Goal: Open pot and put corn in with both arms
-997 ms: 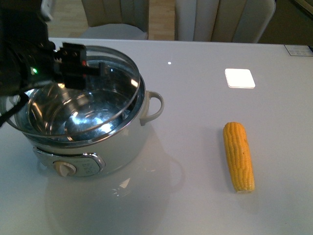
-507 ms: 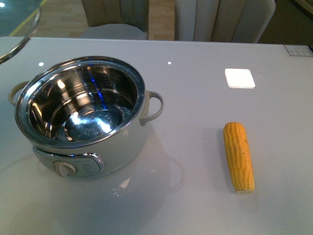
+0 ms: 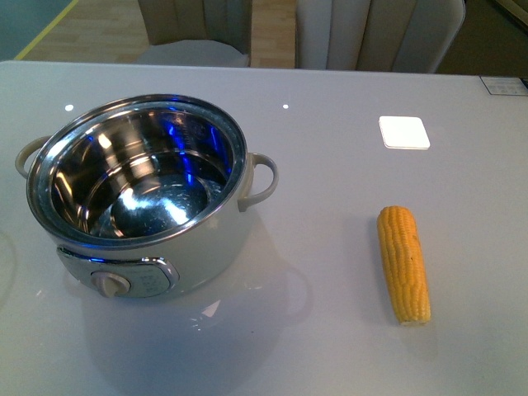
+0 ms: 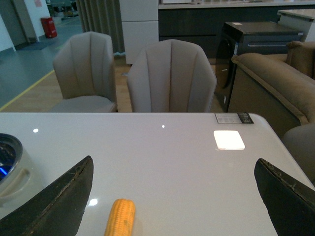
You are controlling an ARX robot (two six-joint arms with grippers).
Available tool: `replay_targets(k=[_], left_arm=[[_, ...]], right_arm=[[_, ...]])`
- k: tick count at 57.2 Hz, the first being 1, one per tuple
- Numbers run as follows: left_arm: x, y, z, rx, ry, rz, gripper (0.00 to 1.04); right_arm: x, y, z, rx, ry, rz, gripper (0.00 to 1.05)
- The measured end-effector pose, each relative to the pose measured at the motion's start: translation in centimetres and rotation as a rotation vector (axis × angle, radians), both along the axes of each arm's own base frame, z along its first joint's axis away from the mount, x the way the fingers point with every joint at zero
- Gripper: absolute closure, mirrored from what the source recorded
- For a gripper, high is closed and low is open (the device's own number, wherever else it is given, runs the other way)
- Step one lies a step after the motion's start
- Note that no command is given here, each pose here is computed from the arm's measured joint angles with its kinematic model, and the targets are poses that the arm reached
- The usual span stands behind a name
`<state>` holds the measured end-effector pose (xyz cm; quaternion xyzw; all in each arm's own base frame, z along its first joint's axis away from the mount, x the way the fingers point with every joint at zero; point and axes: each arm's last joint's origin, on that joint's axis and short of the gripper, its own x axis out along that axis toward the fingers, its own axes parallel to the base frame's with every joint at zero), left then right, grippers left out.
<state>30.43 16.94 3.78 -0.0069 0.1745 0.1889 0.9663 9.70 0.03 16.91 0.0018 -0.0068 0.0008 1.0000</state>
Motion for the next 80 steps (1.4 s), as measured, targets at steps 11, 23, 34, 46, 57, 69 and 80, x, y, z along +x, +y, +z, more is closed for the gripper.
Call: replay_targets(k=[11, 23, 34, 46, 57, 69, 80], left_arm=[[0.8, 0.5, -3.0, -0.035, 0.019, -0.012, 0.59], [1.4, 0.8, -5.2, -0.043, 0.023, -0.024, 0.59], [1.3, 0.7, -7.5, -0.05, 0.06, -0.032, 0.59], [1.1, 0.6, -8.9, -0.029, 0.084, -0.044, 0.59], [1.1, 0.5, -9.0, -0.013, 0.085, -0.048, 0.49], [0.6, 0.2, -7.0, 0.009, 0.071, -0.039, 0.17], [0.2, -0.2, -1.3, 0.027, -0.014, -0.043, 0.08]], right_arm=[[0.0, 0.0, 0.0, 0.0, 0.0, 0.0, 0.09], [0.0, 0.0, 0.0, 0.0, 0.0, 0.0, 0.09], [0.0, 0.0, 0.0, 0.0, 0.0, 0.0, 0.09], [0.0, 0.0, 0.0, 0.0, 0.0, 0.0, 0.09], [0.0, 0.0, 0.0, 0.0, 0.0, 0.0, 0.09], [0.0, 0.0, 0.0, 0.0, 0.0, 0.0, 0.09], [0.0, 0.0, 0.0, 0.0, 0.0, 0.0, 0.09]])
